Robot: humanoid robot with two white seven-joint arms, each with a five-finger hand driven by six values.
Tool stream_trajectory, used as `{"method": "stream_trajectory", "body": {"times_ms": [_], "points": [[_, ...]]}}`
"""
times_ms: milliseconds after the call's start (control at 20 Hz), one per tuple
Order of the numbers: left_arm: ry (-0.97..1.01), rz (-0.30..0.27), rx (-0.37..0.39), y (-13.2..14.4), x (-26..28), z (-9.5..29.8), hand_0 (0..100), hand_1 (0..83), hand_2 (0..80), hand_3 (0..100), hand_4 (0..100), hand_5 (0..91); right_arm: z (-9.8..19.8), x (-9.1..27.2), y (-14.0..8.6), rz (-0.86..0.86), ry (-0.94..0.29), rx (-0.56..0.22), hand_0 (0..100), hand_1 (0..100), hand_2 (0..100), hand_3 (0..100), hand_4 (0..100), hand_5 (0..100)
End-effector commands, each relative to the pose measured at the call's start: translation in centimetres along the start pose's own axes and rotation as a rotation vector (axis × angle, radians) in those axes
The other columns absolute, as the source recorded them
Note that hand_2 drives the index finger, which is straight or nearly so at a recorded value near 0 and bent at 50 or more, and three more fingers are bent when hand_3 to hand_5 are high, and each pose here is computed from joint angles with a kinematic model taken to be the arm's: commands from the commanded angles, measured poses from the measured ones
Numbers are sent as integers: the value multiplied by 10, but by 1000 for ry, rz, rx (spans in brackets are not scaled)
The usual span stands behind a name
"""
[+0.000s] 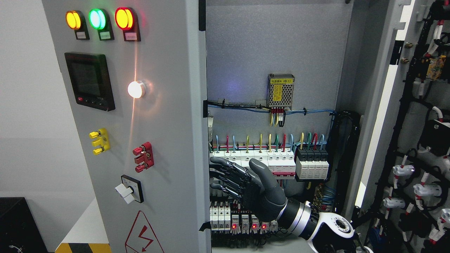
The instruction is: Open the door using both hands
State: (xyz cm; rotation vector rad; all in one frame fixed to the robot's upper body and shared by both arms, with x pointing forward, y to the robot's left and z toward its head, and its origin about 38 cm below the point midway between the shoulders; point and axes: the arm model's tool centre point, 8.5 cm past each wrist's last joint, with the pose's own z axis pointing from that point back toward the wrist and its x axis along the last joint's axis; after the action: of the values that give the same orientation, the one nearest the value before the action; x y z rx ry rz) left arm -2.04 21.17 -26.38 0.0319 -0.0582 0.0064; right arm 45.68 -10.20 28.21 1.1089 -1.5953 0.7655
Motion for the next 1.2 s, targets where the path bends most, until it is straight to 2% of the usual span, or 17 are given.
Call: {"method": "stream_trajectory", "body": {"times_ms": [0, 301, 601, 752, 1152], "points": [[31, 57, 7, 0, -10, 2, 0, 0, 0, 0, 0, 0, -3, -19, 35, 18, 62, 96, 191, 0, 0, 0, 0, 0], [31, 58, 7, 0, -10, 2, 0, 0, 0, 0, 0, 0, -7, -37, 57, -2, 96, 151, 191, 0, 0, 0, 0, 0], [31, 58, 7, 0, -10, 2, 0, 0, 0, 0, 0, 0, -7, -48, 66, -20, 115, 172, 191, 0, 0, 0, 0, 0], [31, 57, 7, 0, -10, 2, 0, 0, 0, 0, 0, 0, -7, -53, 76, -31, 123, 233, 191, 0, 0, 0, 0, 0], [31, 58, 7, 0, -10, 2, 0, 0, 0, 0, 0, 0, -6, -62, 88, -49, 135, 260, 191, 0, 0, 0, 0, 0]]}}
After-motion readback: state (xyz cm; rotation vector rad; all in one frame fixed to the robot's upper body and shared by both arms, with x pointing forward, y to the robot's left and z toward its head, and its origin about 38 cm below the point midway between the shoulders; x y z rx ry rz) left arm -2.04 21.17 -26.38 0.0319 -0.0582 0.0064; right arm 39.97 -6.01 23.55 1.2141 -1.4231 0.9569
